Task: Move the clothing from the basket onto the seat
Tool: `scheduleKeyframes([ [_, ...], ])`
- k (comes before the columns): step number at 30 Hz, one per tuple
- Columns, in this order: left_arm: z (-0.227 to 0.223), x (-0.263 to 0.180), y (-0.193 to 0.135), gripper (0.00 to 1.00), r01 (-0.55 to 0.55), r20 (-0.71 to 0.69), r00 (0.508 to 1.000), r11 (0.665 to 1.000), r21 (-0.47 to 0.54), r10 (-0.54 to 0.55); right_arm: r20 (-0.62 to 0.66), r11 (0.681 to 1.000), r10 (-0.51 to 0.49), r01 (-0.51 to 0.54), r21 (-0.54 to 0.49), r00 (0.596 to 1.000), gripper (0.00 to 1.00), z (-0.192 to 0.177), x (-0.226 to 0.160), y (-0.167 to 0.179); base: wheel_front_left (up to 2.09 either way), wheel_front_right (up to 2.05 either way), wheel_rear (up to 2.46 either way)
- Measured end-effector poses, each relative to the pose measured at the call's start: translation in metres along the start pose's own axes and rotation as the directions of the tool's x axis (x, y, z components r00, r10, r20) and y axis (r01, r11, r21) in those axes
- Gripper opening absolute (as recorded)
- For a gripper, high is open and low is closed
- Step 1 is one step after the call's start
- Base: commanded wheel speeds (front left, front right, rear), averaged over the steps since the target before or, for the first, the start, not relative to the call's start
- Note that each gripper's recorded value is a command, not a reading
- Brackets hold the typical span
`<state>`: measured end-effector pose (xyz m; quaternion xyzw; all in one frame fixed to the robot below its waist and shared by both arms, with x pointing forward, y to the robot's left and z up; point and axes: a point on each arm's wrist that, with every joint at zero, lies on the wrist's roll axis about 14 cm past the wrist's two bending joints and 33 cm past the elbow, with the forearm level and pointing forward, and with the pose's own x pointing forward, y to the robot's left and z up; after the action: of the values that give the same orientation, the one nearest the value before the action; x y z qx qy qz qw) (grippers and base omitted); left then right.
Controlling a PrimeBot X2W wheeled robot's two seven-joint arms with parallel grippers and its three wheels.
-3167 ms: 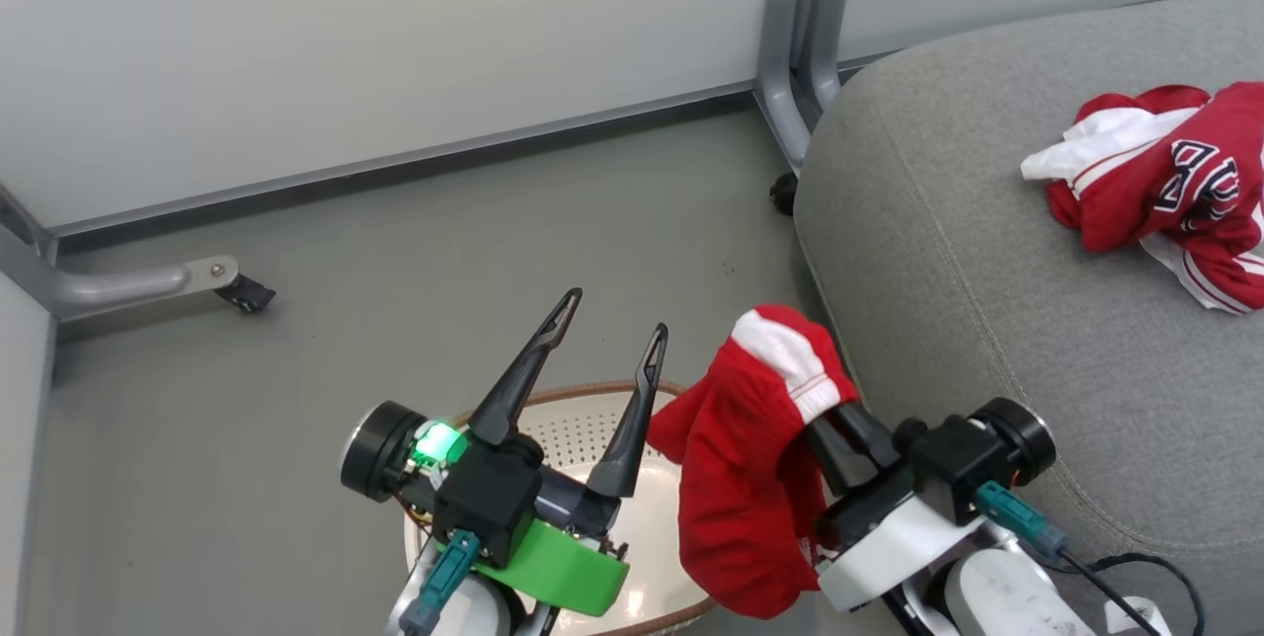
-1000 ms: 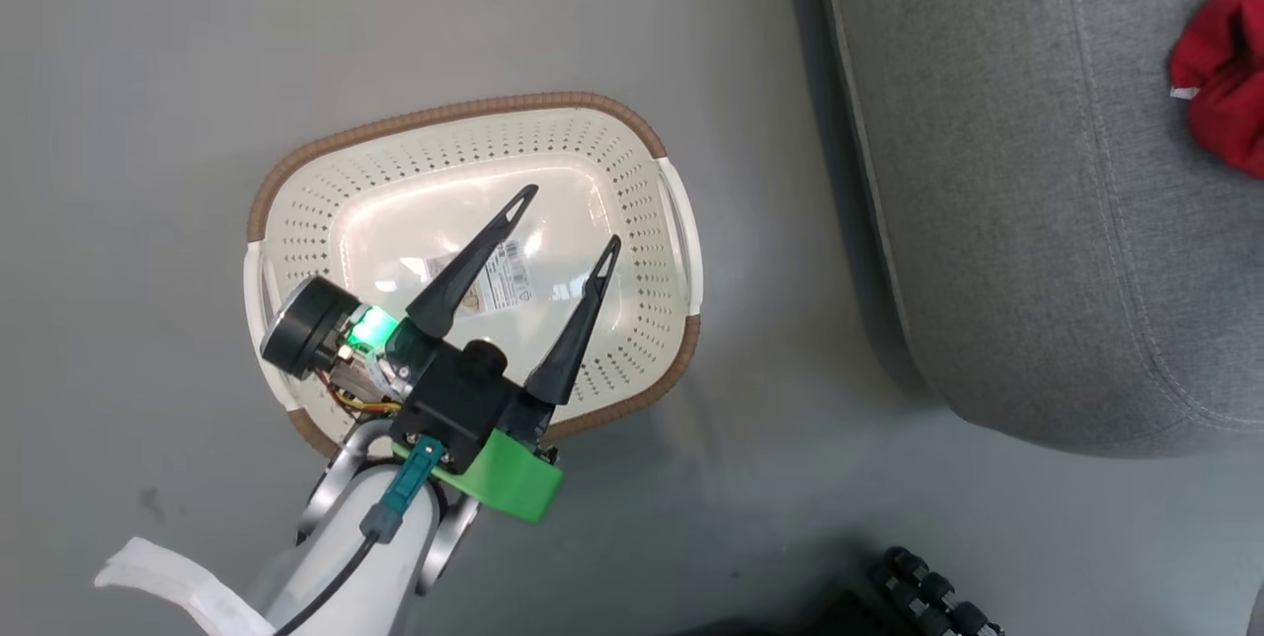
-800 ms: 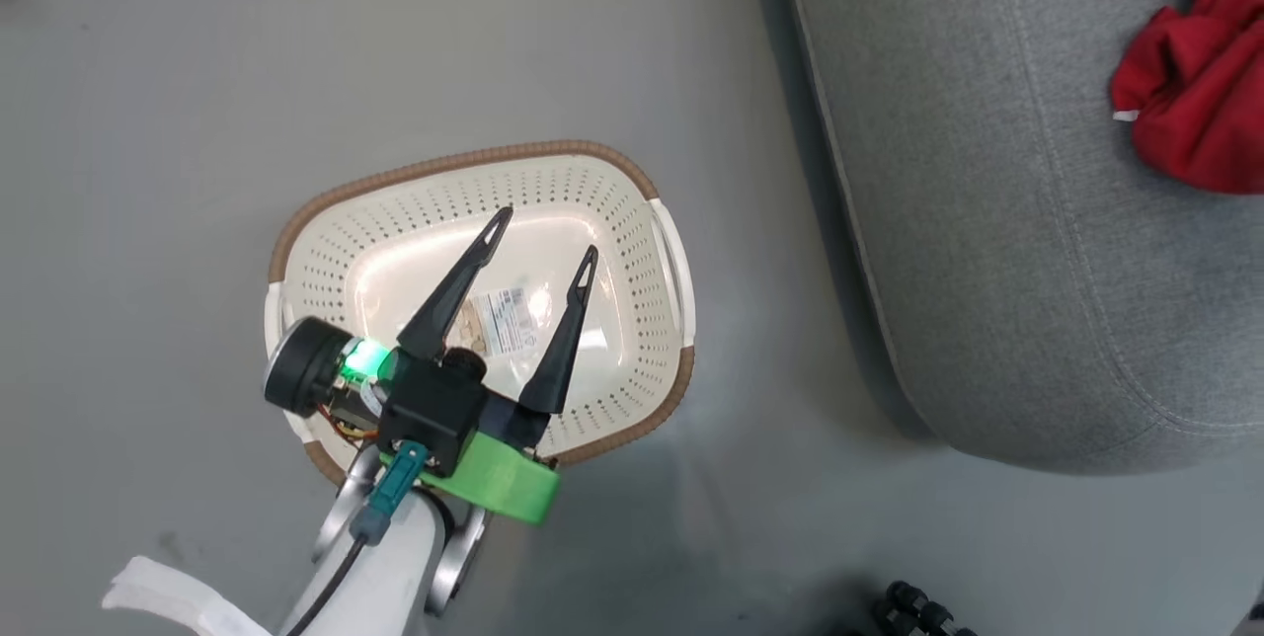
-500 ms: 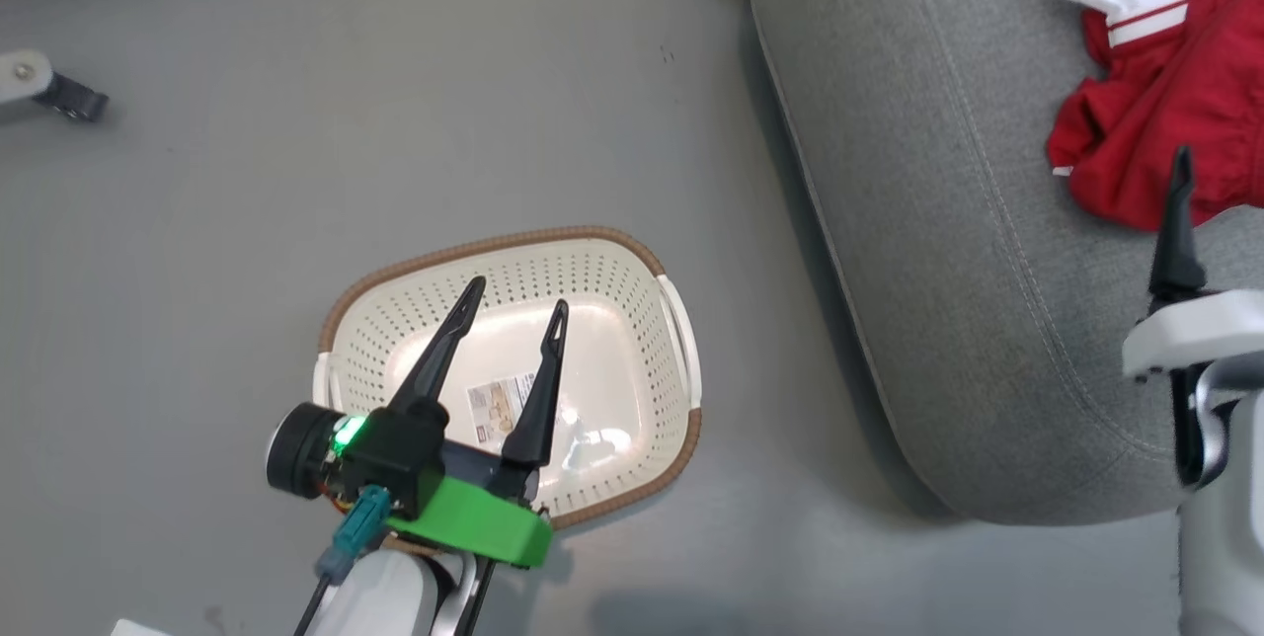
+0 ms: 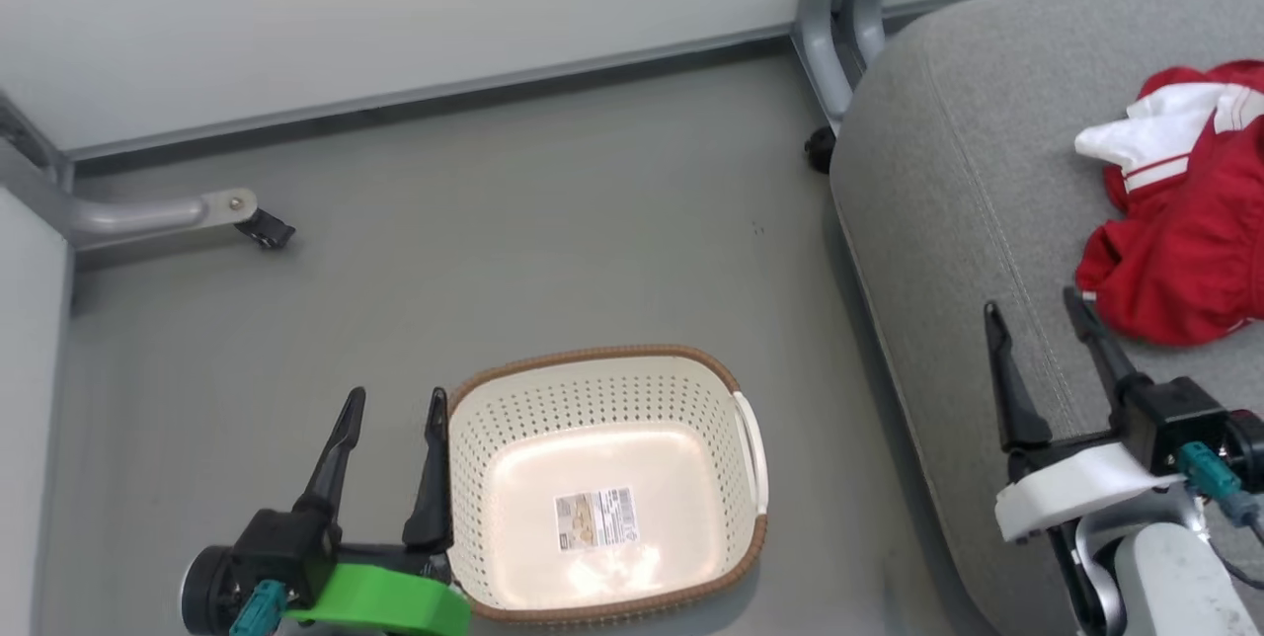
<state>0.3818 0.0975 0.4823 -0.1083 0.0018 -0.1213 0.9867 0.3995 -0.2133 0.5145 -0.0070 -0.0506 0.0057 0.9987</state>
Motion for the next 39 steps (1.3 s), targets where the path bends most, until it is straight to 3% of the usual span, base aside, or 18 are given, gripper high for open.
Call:
scheduleKeyframes([
  [12, 0.054, -0.058, 0.042, 1.0, -0.171, 0.162, 0.973, 0.985, 0.031, 0.164, 0.118, 0.978, 0.2, -0.206, 0.036, 0.973, 1.0, 0.04, -0.028, 0.076, 0.0, 0.0, 0.0],
  [21, 0.055, -0.089, 0.038, 1.0, -0.164, 0.17, 0.974, 0.984, 0.071, 0.15, 0.096, 0.983, 0.163, -0.17, 0.068, 0.982, 1.0, 0.032, -0.06, 0.07, 0.0, 0.0, 0.0],
  [38, 0.041, -0.09, 0.03, 1.0, -0.125, 0.125, 0.985, 0.989, 0.077, 0.115, 0.088, 0.988, 0.121, -0.128, 0.081, 0.989, 1.0, 0.029, -0.073, 0.06, 0.0, 0.0, 0.0],
  [39, 0.039, -0.09, 0.031, 0.0, -0.126, 0.119, 0.986, 0.989, 0.077, 0.116, 0.084, 0.988, 0.121, -0.128, 0.082, 0.989, 0.0, 0.028, -0.073, 0.06, 0.0, 0.0, 0.0],
])
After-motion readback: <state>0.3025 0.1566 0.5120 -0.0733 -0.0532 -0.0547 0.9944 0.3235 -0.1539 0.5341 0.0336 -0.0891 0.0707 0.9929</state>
